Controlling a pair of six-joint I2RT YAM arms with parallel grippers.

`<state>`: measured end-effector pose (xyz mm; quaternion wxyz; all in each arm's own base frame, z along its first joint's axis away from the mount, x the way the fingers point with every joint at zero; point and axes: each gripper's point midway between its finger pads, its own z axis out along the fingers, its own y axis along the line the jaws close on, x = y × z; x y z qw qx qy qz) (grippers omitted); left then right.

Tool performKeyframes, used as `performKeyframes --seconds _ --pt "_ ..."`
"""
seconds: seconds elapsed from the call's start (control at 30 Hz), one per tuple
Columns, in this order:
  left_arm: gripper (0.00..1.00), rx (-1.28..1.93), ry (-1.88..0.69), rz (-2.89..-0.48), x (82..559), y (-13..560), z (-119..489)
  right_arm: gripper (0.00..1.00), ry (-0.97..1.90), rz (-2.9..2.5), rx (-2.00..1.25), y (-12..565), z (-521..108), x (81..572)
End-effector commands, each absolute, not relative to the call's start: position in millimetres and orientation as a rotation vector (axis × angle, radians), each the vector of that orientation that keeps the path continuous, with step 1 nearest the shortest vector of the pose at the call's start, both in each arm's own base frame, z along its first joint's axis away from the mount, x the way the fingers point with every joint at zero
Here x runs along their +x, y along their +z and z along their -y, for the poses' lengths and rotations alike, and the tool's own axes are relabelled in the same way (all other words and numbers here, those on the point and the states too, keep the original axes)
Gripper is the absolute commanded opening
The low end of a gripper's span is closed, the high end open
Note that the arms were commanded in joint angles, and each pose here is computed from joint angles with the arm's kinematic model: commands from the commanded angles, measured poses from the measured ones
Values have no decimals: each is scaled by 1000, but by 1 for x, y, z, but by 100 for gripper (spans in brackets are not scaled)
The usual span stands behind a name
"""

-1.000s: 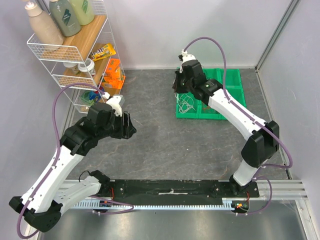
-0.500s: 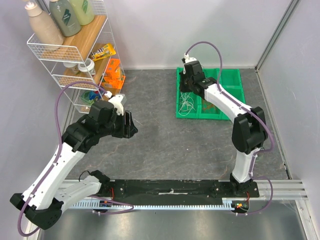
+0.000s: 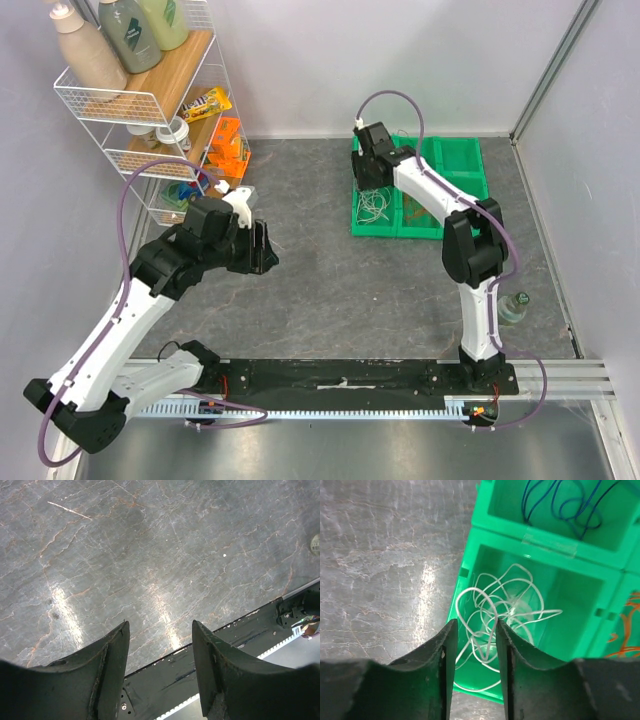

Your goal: Untangle the cables

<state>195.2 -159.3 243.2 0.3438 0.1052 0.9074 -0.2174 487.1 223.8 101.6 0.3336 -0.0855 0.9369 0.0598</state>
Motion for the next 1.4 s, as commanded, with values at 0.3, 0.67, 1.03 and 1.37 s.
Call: performKeyframes --seconds 0.3,0.67,1.03,1.37 --pt "59 299 -622 -2344 199 251 172 56 176 -2393 -233 159 -209 457" --pt "64 286 -625 -2365 196 251 171 51 150 -2425 -266 141 -221 438" --pt "66 122 -665 -2334 206 265 175 61 247 -2403 -375 155 -227 319" --pt "68 88 -779 -2011 256 355 201 94 62 -2051 -191 288 -130 280"
